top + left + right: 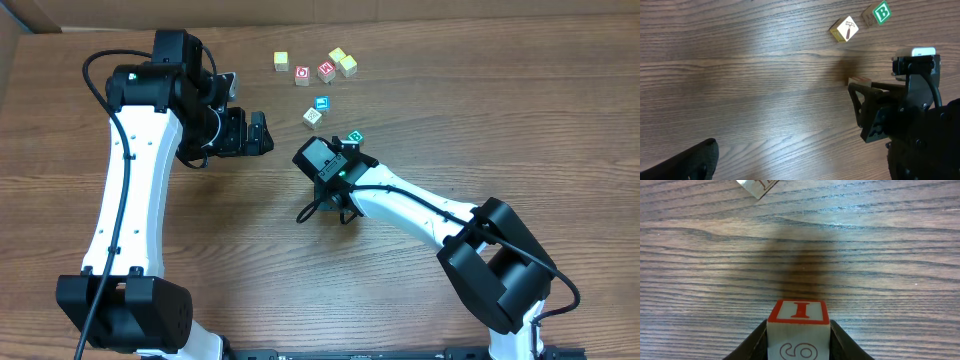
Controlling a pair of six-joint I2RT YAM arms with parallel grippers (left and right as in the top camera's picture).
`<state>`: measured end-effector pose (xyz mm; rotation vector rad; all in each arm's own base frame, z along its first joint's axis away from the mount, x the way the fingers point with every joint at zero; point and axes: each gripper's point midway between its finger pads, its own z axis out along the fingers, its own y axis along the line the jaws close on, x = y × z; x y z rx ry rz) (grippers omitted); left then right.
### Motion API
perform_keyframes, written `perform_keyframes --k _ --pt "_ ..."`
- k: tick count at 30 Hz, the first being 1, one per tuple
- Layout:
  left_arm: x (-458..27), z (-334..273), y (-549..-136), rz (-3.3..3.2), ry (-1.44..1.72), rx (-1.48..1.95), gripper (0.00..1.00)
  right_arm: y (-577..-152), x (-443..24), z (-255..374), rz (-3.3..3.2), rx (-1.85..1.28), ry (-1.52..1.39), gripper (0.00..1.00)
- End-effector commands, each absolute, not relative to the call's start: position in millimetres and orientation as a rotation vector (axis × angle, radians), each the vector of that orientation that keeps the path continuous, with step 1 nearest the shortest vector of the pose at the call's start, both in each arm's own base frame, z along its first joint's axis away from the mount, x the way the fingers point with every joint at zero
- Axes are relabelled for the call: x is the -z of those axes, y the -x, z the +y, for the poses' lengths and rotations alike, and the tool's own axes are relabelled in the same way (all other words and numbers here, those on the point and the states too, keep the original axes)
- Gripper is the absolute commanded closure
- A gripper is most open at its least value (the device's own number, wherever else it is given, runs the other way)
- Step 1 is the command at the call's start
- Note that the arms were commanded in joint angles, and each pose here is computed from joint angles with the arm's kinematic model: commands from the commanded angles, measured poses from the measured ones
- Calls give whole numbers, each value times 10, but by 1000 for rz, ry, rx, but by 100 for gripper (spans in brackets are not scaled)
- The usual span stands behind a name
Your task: Flip 4 blocks
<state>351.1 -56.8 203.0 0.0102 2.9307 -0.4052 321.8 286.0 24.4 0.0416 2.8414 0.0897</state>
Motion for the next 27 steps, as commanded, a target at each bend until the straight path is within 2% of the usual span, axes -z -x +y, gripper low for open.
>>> perform_keyframes --k 1,27 --pt "-2092 -623 -3563 2909 -16 432 0 -3275 -337 2904 2808 -100 -31 67" --pt "-2092 -623 -3563 2909 -17 432 0 -3258 -262 2886 2820 -82 -29 66"
